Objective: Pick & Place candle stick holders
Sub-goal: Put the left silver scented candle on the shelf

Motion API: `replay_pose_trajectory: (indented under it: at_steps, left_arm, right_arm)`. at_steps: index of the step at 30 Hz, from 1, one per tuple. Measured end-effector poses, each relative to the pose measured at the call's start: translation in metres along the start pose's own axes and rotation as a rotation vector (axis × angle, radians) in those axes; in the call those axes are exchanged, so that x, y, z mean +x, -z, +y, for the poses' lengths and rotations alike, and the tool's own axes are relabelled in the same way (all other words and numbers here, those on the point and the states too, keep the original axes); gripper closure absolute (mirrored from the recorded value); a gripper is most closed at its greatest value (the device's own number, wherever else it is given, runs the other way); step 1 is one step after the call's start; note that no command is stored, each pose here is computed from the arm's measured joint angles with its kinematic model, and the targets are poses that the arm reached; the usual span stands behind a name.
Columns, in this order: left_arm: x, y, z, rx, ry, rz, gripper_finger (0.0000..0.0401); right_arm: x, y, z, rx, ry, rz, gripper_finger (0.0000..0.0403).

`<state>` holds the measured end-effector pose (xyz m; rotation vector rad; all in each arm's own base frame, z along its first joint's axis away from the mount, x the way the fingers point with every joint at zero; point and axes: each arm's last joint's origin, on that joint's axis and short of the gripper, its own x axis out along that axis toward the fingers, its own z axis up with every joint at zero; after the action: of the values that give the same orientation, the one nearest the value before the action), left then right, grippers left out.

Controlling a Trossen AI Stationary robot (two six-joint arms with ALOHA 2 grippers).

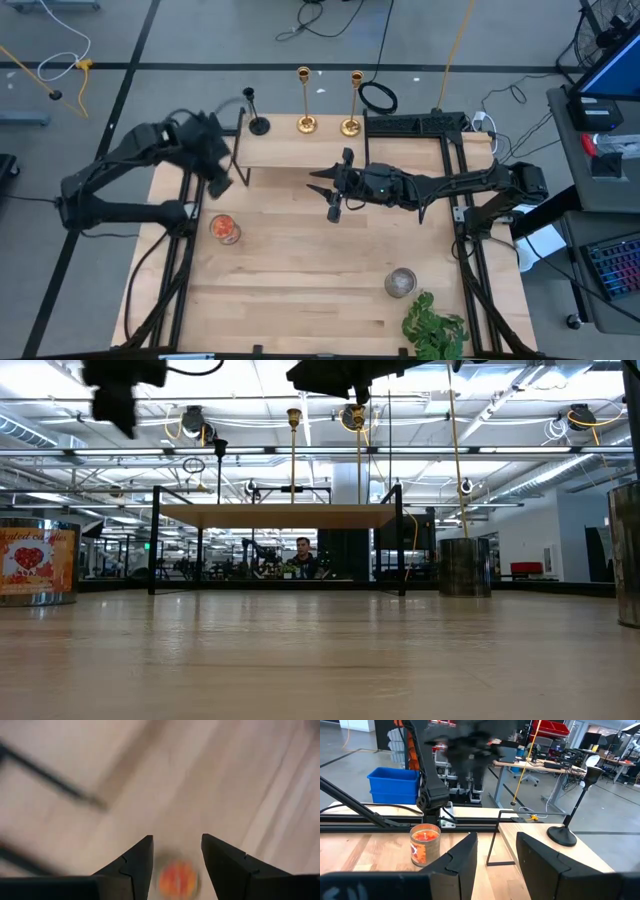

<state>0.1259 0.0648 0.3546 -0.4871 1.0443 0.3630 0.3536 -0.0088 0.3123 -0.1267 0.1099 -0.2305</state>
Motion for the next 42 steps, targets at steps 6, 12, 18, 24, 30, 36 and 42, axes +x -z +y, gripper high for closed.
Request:
replay_pose_trajectory:
  at_steps: [6,12,18,24,30,36,42]
  left_arm:
    - [0.013,0.027,-0.015,-0.053,-0.086,0.204,0.0226]
    - [0.061,0.052,-0.019,-0.047,-0.102,0.263,0.0226]
    - [0.106,0.081,-0.015,-0.001,-0.113,0.388,0.0227]
    - [0.118,0.084,-0.013,-0.009,-0.149,0.345,0.0227]
    - [0.118,0.083,-0.012,-0.002,-0.196,0.32,0.0227]
    - [0.118,0.083,-0.012,-0.003,-0.198,0.327,0.0258]
    - [0.118,0.084,-0.012,-0.003,-0.2,0.333,0.0327]
  right_arm:
    - [0.0,0.0,0.0,0.0,-0.001,0.0,0.0271]
    - [0.0,0.0,0.001,0.0,-0.002,0.0,0.0271]
    - [0.0,0.0,0.001,0.0,-0.002,0.0,0.0271]
    - [0.0,0.0,0.001,0.0,-0.002,0.0,0.0271]
    - [0.0,0.0,0.001,0.0,-0.001,-0.001,0.0271]
    - [0.0,0.0,0.001,0.0,-0.002,0.0,0.0271]
    - [0.0,0.0,0.001,0.0,-0.002,0.0,0.0271]
